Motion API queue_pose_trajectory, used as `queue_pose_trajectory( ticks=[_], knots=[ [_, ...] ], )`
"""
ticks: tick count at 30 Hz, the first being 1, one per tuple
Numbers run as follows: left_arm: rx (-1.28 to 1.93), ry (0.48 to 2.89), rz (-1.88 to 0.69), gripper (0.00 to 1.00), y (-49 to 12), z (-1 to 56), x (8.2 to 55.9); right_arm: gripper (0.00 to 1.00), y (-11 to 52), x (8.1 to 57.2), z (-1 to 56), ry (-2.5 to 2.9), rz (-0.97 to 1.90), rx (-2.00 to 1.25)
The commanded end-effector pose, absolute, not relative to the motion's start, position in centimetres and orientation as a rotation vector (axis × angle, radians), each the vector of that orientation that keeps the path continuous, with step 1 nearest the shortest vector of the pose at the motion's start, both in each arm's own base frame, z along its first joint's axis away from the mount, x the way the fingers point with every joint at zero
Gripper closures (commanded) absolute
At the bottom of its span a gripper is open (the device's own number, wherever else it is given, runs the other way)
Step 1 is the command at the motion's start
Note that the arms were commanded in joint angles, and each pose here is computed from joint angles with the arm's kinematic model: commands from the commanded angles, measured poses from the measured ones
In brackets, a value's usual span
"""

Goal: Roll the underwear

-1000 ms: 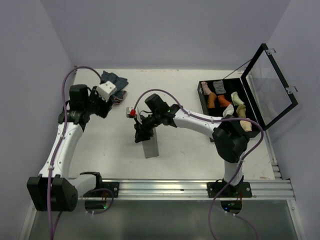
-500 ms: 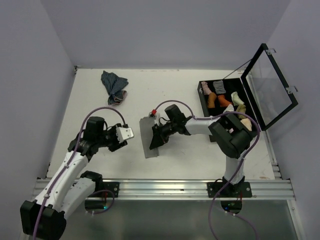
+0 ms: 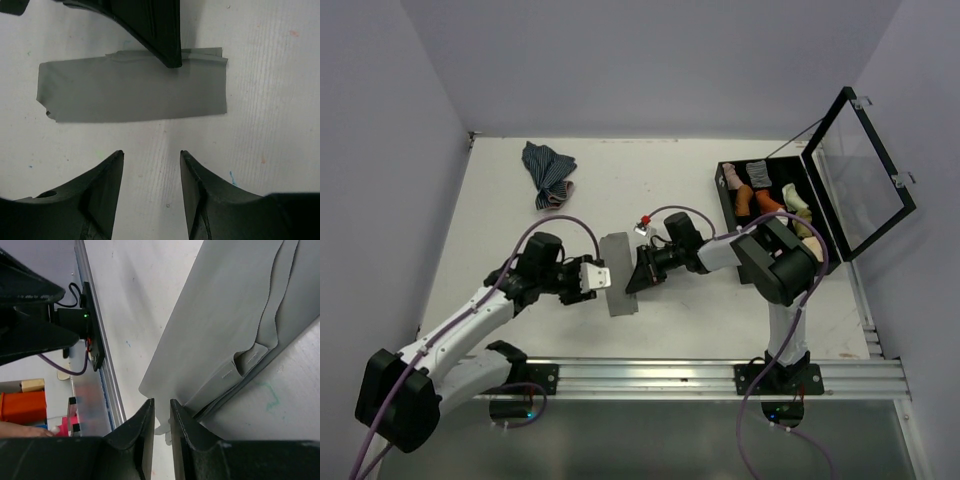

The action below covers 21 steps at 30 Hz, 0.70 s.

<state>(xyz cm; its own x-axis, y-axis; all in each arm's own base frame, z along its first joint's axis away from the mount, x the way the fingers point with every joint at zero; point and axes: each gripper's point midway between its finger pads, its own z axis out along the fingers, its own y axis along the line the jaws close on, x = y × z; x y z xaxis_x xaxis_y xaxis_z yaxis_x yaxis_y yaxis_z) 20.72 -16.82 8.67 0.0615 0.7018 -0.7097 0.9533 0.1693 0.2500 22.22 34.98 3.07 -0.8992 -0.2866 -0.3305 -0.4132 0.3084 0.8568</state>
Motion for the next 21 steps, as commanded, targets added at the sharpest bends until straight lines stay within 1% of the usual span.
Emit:
queue_pose_trajectory(
  ticks=[1,7,12,21],
  knots=[
    [1.634,1.544,-0.43,0.48,-19.2,9.9,20.9,0.79,35.2,22.3,4.7,2.404,1.66,-0.705],
    [1.778,1.482,-0.48,0.49,-22.0,8.3,18.7,0.81,34.5,22.3,2.0,2.545,1.593,-0.607],
    [1.837,1.505,-0.5,0.44,-23.7,7.2,18.3,0.82,33.6,22.3,0.1,2.623,1.573,-0.526],
    [1.92,1.554,-0.492,0.44,-23.9,4.3,18.3,0.82,33.0,22.2,-1.1,2.681,1.577,-0.47]
  ],
)
